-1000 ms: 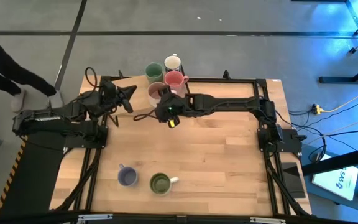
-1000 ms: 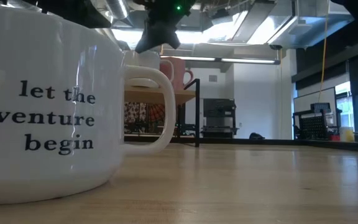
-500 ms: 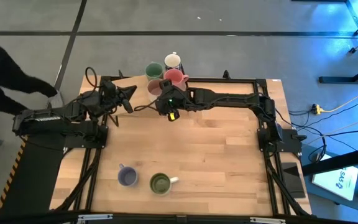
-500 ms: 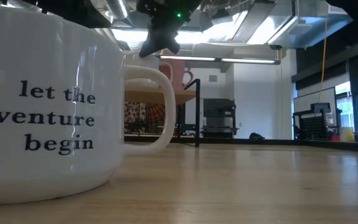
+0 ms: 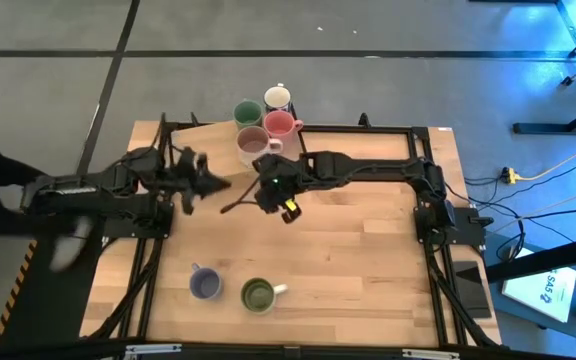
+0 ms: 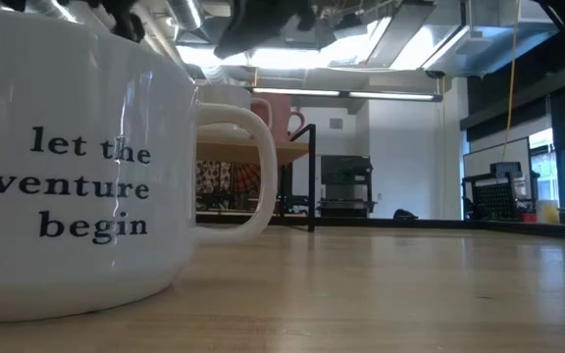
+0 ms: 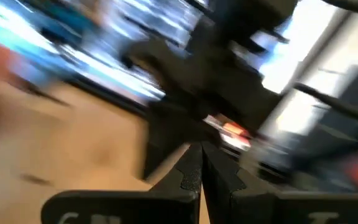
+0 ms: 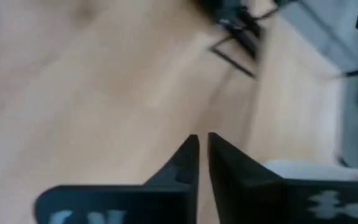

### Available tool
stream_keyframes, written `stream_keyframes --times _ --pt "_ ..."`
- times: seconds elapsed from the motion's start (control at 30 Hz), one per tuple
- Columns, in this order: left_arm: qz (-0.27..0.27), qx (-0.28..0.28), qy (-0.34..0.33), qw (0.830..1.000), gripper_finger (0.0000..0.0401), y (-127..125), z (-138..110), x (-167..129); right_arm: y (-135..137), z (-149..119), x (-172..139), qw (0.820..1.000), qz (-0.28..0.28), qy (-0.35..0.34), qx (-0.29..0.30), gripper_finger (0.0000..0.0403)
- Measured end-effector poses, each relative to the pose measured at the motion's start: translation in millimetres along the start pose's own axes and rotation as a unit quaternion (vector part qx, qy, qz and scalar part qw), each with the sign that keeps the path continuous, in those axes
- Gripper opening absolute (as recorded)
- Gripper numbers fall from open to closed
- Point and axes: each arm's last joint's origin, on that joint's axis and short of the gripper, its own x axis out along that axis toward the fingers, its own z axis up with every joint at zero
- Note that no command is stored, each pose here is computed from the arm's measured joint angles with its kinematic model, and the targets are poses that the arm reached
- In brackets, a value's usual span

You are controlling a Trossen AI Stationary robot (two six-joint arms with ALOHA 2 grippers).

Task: Place coffee mugs
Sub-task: Put the light purple mug on the shelf

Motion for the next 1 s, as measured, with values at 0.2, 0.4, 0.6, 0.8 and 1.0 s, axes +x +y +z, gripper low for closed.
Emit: stream_keyframes --times 0.2,0.4,0.6,0.8,1.0 --pt "-0.136 -0.121 0.094 0.979 0.0000 -26 -14 2 22 2 -3 0.997 0.060 0.044 -0.009 0.0102" --pt "-0.167 -0.187 0.173 0.952 0.0000 -49 -33 -4 37 0 -7 0.991 0.103 0.083 -0.006 0.0155" --pt "-0.132 -0.256 0.309 0.907 0.0000 -66 -64 -14 46 -6 -11 0.982 0.136 0.129 -0.006 0.0155" --pt "-0.086 -0.258 0.423 0.864 0.0000 -84 -97 -20 49 -11 -7 0.980 0.139 0.144 0.010 0.0148" --pt "-0.053 -0.213 0.465 0.857 0.0025 -95 -124 -17 57 -18 8 0.978 0.141 0.151 0.020 0.0147"
